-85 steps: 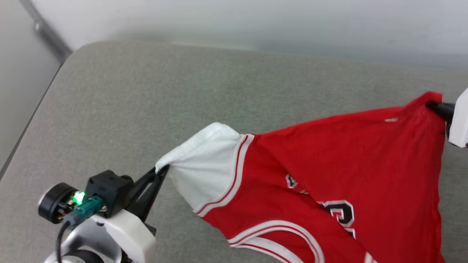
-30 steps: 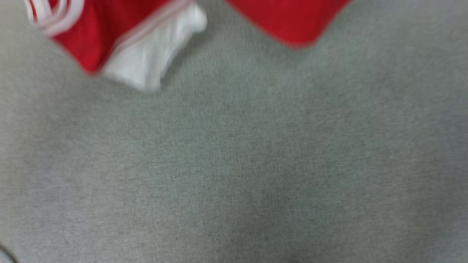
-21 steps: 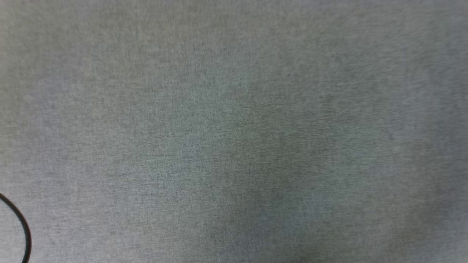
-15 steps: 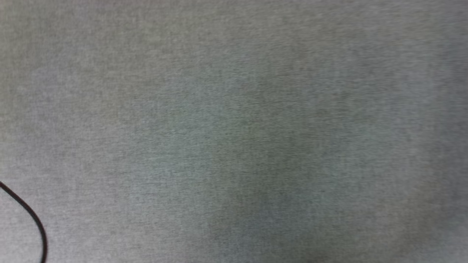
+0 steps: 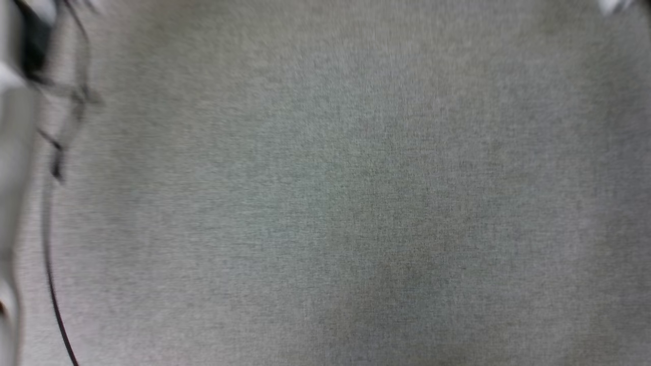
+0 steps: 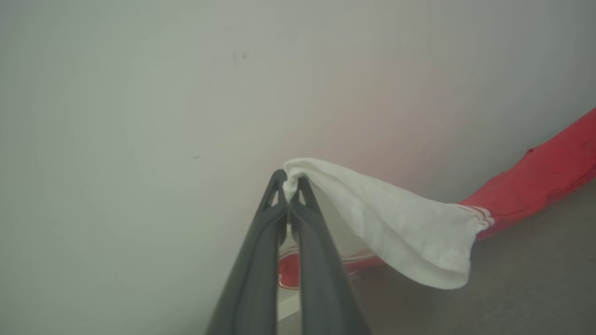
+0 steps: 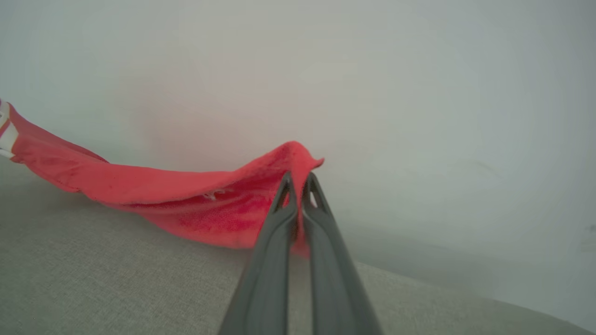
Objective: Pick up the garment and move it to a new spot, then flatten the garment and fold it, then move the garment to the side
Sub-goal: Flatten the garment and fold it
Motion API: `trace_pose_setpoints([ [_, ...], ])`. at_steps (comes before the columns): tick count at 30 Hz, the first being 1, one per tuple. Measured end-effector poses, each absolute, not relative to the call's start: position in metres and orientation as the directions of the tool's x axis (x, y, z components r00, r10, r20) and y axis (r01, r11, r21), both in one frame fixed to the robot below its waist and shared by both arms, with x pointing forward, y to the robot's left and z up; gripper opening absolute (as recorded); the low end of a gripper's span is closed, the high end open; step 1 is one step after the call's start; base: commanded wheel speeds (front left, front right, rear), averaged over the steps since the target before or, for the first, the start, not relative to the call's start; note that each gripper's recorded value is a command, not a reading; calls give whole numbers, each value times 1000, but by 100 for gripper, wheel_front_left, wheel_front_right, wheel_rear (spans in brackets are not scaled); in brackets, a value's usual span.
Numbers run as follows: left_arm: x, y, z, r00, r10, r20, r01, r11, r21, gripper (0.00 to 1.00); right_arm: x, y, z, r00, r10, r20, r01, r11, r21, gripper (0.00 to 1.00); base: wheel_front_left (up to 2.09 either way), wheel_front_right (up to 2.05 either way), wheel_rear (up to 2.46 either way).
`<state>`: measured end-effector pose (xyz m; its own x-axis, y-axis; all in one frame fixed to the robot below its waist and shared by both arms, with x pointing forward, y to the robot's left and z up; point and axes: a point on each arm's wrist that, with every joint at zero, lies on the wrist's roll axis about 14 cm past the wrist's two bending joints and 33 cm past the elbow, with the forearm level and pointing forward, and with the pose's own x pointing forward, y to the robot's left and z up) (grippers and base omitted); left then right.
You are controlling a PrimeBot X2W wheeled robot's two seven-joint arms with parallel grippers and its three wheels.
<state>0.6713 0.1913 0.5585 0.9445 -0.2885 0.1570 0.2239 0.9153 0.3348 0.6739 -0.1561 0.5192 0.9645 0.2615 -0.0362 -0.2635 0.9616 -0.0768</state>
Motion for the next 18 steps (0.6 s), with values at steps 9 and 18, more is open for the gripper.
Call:
trace_pose_setpoints([
  [9, 522, 198, 460, 959, -249, -133, 273, 937, 219, 0, 561, -156, 447, 903, 327, -278, -350, 936, -35, 0, 0, 0, 0],
  [18, 423, 230, 446, 947, -161, -277, 218, 957, 189, 0, 492, -157, 444, 870, 358, -338, -367, 929, 39, 0, 0, 0, 0],
])
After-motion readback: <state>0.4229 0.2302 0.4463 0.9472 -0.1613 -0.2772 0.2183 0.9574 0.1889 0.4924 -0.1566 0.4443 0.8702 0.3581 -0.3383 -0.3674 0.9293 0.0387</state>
